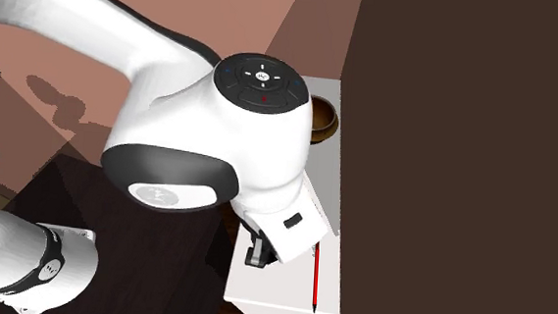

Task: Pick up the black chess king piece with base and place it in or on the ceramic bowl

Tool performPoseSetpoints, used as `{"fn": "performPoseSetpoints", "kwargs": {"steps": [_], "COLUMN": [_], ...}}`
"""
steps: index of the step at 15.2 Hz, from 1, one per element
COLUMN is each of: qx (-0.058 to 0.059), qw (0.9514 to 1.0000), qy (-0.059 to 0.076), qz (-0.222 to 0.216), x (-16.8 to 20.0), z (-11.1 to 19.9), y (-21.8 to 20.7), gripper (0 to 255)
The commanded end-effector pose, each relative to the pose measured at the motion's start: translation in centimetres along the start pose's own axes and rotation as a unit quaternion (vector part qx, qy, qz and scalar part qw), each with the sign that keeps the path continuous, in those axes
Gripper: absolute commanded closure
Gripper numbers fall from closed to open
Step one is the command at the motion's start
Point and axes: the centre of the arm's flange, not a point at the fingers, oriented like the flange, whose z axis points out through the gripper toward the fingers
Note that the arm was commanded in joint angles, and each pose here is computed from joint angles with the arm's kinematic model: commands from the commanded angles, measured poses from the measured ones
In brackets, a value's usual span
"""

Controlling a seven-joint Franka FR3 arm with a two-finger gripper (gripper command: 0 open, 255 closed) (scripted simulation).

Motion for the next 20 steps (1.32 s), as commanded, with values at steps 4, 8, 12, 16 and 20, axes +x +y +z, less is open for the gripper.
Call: {"fn": "performPoseSetpoints", "kwargs": {"steps": [4, 8, 12, 16, 20], "qx": [0.000, 0.000, 0.000, 0.000, 0.000], "qw": [1.0000, 1.0000, 1.0000, 1.0000, 1.0000], "qy": [0.000, 0.000, 0.000, 0.000, 0.000], "qz": [0.000, 0.000, 0.000, 0.000, 0.000], "x": [-0.1, -0.1, -0.1, 0.2, 0.8], "z": [-2.6, -4.8, -6.9, -7.8, -8.5], "y": [0.1, 0.2, 0.2, -2.3, -7.6], "gripper": [255, 255, 255, 255, 255]}}
